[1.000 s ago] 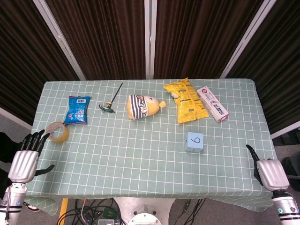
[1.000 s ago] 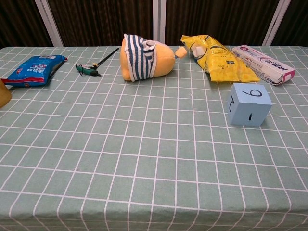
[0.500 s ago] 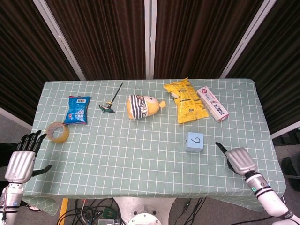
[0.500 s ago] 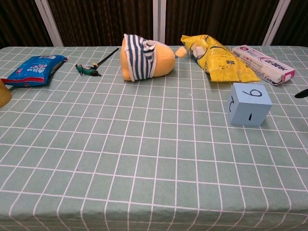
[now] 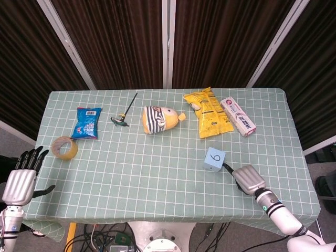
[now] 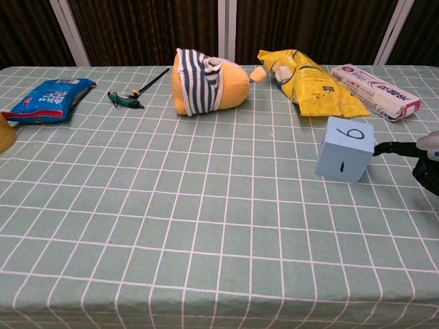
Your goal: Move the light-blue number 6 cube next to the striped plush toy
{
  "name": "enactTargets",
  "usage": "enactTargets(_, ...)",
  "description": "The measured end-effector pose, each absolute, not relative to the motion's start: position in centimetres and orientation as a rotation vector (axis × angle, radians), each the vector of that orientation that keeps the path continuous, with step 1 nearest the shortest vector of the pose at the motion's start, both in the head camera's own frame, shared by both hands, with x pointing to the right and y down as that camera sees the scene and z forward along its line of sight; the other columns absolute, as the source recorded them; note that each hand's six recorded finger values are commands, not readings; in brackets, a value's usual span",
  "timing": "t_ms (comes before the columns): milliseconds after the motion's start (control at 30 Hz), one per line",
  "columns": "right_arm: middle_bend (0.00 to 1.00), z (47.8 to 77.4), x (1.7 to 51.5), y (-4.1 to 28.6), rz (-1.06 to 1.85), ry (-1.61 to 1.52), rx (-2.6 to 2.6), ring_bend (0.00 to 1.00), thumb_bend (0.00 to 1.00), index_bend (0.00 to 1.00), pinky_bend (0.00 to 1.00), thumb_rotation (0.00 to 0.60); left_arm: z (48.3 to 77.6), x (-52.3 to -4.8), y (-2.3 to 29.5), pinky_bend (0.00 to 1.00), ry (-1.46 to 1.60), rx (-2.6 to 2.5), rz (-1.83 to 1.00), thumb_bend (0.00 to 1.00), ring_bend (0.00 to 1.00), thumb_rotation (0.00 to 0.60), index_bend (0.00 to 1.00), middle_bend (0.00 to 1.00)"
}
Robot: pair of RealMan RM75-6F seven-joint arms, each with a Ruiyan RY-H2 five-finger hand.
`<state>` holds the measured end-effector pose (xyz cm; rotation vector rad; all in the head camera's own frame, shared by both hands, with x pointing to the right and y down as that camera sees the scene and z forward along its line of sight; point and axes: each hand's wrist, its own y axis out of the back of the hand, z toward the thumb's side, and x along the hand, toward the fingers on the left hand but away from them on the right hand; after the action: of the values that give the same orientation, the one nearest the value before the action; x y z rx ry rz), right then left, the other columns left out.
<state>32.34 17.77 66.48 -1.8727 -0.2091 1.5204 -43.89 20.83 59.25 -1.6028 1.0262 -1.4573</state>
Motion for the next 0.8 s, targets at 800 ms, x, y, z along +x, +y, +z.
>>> enactTargets(800, 0.88, 66.5, 24.8, 15.5, 1.375, -0.052, -1.882, 0.76, 1.0, 0.05, 0.66, 0.6, 58.8, -44.8, 20.9, 0.04, 1.048, -1.583, -1.469, 0.0, 0.0, 0.6, 0.07, 0.0)
